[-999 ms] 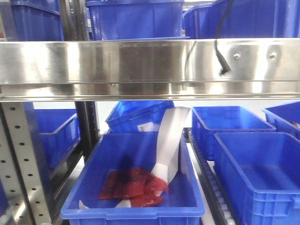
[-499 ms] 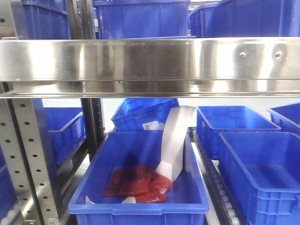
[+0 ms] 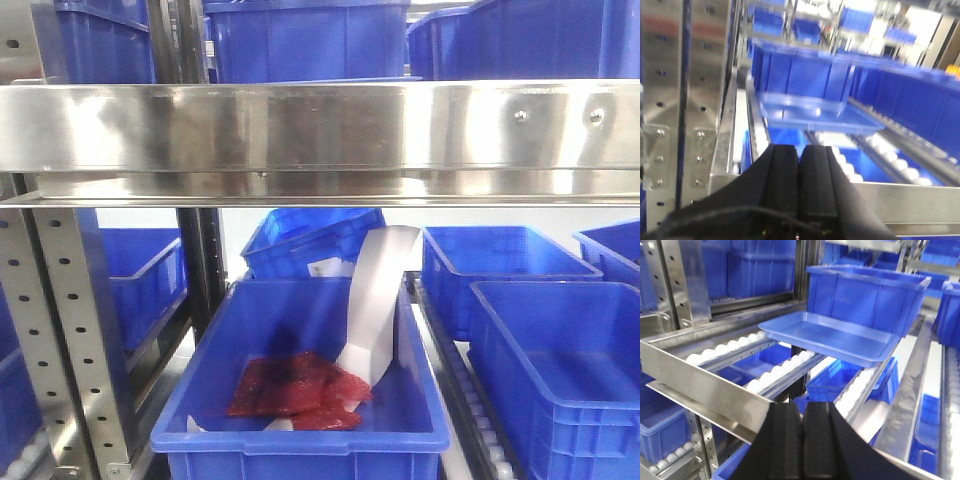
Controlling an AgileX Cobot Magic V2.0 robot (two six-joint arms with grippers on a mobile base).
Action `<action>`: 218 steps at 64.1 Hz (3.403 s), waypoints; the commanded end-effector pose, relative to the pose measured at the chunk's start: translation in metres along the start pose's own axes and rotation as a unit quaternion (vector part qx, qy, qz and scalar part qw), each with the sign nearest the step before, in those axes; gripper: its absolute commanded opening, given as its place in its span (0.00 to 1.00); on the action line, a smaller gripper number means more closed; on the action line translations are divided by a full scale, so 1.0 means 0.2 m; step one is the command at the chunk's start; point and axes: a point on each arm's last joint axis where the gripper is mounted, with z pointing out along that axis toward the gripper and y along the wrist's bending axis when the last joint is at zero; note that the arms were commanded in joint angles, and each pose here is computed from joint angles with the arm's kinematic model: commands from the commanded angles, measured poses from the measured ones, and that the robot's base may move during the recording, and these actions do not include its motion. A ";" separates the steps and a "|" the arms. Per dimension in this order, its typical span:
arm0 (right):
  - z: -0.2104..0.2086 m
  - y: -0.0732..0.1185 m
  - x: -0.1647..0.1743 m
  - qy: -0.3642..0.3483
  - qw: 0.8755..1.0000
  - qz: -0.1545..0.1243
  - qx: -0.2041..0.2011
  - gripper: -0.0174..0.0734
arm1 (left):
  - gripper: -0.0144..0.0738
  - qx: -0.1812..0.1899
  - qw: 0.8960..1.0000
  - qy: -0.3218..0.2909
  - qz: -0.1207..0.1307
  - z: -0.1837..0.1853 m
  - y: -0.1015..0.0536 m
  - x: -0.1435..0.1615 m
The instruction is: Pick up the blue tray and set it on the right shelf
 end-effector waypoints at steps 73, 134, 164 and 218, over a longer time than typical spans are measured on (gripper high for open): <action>-0.38 -0.01 0.07 -0.128 0.992 -0.012 -0.019 0.25 | 0.11 0.022 0.994 -0.111 0.002 -0.31 -0.01 -0.05; -0.50 -0.14 0.72 -0.161 0.959 -0.016 0.231 0.25 | 0.11 0.022 0.994 -0.111 0.002 -0.31 -0.01 -0.05; -0.49 -0.15 0.79 -0.124 0.966 0.020 0.228 0.25 | 0.11 0.023 0.993 -0.112 0.003 -0.31 -0.01 -0.05; -0.48 -0.15 0.80 -0.111 0.967 0.023 0.227 0.25 | 0.11 0.024 0.992 -0.124 0.004 -0.31 -0.01 -0.05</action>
